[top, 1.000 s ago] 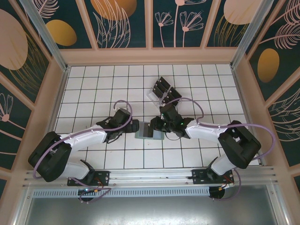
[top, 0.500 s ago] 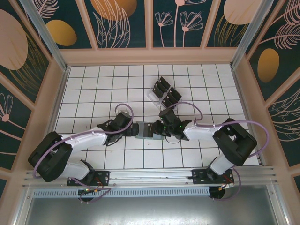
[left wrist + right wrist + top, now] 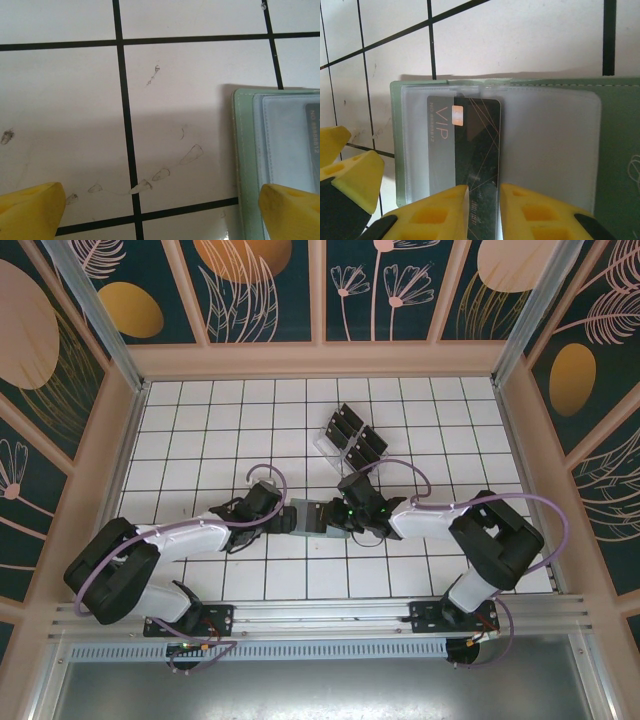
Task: Put the credit cards into the card holder
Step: Insert the credit card into the card slot.
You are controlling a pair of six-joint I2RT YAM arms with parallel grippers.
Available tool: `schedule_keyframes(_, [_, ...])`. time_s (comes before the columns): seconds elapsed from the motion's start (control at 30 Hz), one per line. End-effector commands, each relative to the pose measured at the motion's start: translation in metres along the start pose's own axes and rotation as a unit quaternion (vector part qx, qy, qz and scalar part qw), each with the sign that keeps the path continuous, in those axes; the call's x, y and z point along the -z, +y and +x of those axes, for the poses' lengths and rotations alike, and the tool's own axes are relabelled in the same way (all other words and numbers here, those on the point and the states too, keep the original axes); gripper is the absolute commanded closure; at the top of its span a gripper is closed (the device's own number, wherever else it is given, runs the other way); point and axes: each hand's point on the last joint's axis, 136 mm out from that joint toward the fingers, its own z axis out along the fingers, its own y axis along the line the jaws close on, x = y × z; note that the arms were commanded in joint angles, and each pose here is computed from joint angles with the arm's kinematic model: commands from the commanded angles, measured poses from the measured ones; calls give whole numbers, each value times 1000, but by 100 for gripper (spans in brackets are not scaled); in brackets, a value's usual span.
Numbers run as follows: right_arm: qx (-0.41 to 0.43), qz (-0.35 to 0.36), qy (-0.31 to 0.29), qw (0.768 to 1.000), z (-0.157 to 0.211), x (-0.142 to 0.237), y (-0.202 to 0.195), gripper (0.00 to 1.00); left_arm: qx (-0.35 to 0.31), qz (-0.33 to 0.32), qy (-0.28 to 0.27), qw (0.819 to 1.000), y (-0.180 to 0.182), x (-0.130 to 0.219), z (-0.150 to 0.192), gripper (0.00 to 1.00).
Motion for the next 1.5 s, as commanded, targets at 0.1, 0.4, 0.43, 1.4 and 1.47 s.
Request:
schedule_keyframes(0.1, [-6,10,-3,1000,3,-7,-7,77,-12,-17,9,1000,6,-7,9,1])
schedule_keyframes(0.4, [-7,5,3,1000,3,-13,-5,78,-17,-28,19,999,10,-11,16,2])
schedule_keyframes(0.43, [-7,5,4,1000,3,-13,-5,79,-17,-28,20,999,10,-12,17,1])
schedule_keyframes(1.4, [7,-23,38,999,12,-32,23,89,-20,-22,33,999,11,-18,31,1])
schedule_keyframes(1.47, [8,-27,43,999,13,-34,27,90,-20,-22,33,999,11,-18,31,1])
